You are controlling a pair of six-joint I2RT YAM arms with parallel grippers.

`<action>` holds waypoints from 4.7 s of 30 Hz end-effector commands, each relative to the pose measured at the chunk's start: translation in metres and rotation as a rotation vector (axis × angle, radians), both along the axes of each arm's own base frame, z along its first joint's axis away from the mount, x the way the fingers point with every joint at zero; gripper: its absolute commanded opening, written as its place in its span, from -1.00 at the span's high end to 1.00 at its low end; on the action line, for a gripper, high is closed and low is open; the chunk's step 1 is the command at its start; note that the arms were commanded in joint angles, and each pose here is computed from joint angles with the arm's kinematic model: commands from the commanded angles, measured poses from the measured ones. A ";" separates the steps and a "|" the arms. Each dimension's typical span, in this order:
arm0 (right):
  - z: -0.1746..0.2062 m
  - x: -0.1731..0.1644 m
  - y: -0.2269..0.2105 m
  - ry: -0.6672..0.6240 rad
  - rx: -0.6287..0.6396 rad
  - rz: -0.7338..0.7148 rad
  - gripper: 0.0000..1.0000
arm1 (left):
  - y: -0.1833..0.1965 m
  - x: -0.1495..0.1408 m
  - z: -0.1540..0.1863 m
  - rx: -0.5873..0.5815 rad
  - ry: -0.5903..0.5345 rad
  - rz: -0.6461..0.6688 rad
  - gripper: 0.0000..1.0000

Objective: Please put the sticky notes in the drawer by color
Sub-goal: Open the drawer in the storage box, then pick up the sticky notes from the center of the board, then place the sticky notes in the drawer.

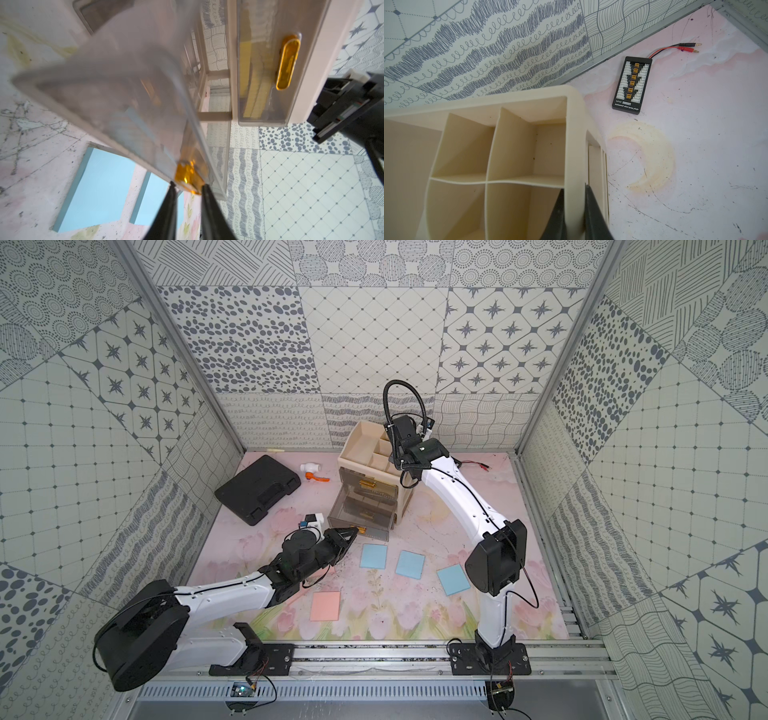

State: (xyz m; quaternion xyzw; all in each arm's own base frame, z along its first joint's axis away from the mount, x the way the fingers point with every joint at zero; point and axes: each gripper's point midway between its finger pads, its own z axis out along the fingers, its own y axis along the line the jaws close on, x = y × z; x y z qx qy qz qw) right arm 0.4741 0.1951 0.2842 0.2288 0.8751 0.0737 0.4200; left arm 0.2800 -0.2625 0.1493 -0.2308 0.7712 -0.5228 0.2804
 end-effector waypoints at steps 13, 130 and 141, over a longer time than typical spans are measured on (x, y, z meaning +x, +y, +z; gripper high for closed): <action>0.064 0.034 -0.034 -0.240 0.093 -0.106 1.00 | -0.004 -0.015 -0.005 0.100 0.018 -0.139 -0.20; 0.077 -0.136 -0.098 -0.313 0.038 0.143 -0.97 | -0.008 0.093 0.093 0.754 0.158 -0.334 -0.40; 0.079 -0.144 -0.107 -0.319 0.019 0.135 -0.97 | -0.064 0.136 0.084 0.684 0.120 -0.380 -0.40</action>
